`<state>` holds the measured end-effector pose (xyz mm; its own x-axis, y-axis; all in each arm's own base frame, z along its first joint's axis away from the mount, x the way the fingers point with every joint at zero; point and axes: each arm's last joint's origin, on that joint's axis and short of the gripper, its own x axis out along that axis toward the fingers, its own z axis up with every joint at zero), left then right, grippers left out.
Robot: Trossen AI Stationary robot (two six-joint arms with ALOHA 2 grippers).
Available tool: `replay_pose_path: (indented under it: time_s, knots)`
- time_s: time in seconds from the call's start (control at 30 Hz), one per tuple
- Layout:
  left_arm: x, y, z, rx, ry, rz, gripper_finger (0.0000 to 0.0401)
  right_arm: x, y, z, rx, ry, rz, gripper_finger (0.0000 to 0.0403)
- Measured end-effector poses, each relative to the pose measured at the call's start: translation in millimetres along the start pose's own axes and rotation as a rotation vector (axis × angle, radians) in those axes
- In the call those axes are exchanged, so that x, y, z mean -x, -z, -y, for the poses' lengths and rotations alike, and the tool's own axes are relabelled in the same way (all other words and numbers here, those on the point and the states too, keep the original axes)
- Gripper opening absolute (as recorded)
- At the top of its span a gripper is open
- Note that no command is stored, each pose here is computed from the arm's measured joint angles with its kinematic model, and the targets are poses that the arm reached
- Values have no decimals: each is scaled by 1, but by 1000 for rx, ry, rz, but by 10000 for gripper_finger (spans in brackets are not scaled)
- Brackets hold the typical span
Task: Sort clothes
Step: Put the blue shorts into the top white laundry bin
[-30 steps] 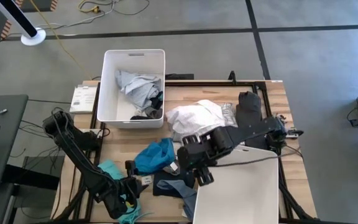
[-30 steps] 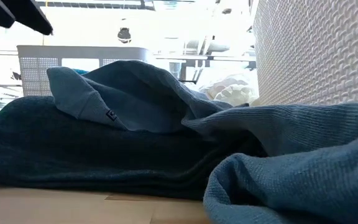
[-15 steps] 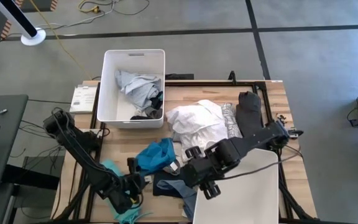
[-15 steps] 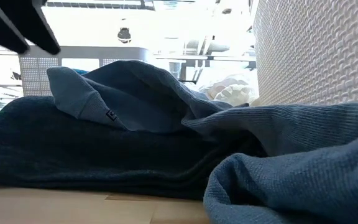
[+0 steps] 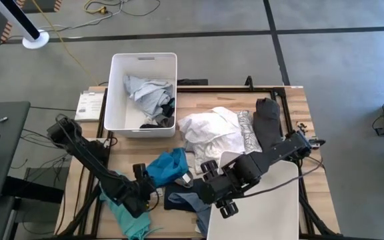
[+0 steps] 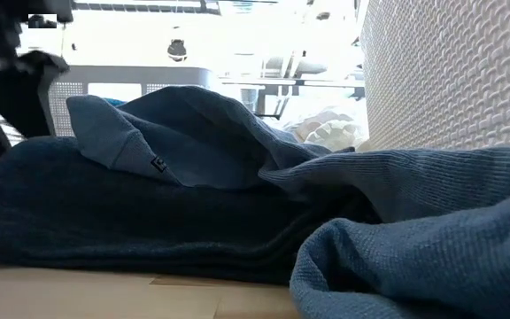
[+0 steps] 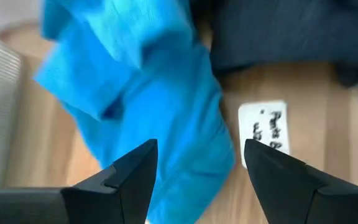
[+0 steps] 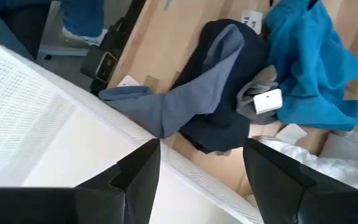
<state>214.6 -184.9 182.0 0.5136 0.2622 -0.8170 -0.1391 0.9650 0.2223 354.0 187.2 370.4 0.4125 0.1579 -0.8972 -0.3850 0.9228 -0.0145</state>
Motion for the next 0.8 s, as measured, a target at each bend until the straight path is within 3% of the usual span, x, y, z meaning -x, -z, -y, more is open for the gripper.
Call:
replay_pose_path:
  time_s: [0.17, 0.37, 0.5, 0.7, 0.8]
  knots:
    - [-22, 10, -8, 52, 2, 9, 239, 0, 0, 0, 0, 1, 0, 243]
    - [-33, 7, -10, 48, 40, 69, 272, 0, 0, 1, -3, 2, 1, 243]
    - [-43, 7, -17, 54, 68, 36, 285, 0, -1, 6, -13, 7, 2, 243]
    - [-62, 18, -31, 134, 77, 41, 281, 0, -1, 9, -20, 10, 8, 243]
    - [-69, 25, -35, 166, 107, 55, 252, 0, -2, 9, -19, 9, 10, 243]
